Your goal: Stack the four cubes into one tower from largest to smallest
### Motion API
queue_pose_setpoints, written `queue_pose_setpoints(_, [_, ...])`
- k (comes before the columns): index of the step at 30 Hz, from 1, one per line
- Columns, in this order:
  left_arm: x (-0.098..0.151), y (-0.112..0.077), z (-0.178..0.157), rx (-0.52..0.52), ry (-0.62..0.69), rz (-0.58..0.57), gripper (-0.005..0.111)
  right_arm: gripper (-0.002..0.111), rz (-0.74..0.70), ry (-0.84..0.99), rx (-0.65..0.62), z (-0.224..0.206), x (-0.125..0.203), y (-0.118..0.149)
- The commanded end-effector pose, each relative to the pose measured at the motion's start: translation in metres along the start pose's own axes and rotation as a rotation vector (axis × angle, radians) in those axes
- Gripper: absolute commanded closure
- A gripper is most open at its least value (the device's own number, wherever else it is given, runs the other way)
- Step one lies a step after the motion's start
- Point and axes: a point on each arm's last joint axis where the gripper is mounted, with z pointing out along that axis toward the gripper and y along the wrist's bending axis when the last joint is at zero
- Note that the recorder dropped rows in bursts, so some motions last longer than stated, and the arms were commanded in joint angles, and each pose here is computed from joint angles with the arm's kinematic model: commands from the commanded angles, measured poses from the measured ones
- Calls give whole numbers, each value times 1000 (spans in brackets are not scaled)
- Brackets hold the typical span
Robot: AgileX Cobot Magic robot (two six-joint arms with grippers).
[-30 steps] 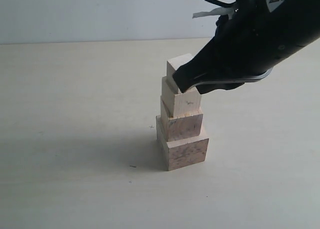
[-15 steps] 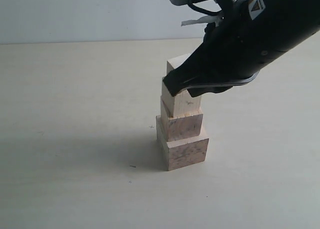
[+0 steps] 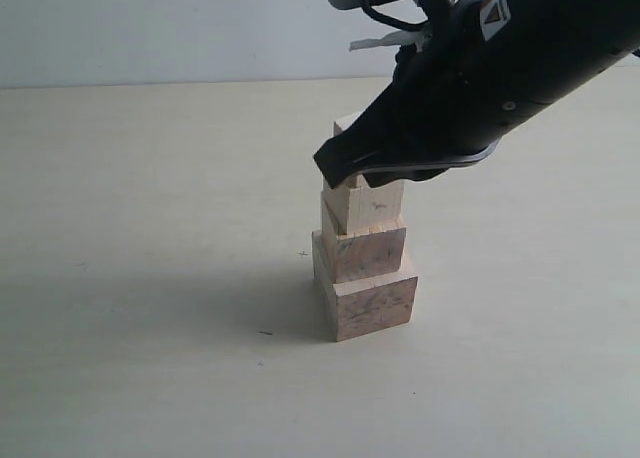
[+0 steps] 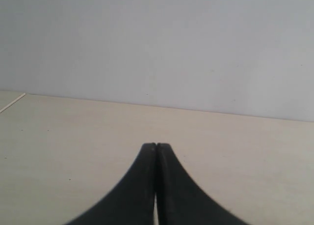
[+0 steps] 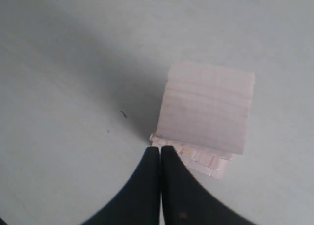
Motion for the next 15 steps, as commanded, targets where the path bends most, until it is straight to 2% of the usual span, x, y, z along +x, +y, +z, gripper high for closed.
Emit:
queue_pose_setpoints(1, [1, 0, 0, 8, -3, -7, 107, 108, -15, -19, 4, 2, -1, 0])
queue_pose_setpoints(15, [1, 0, 0, 8, -3, -7, 107, 108, -19, -12, 8, -1, 0, 0])
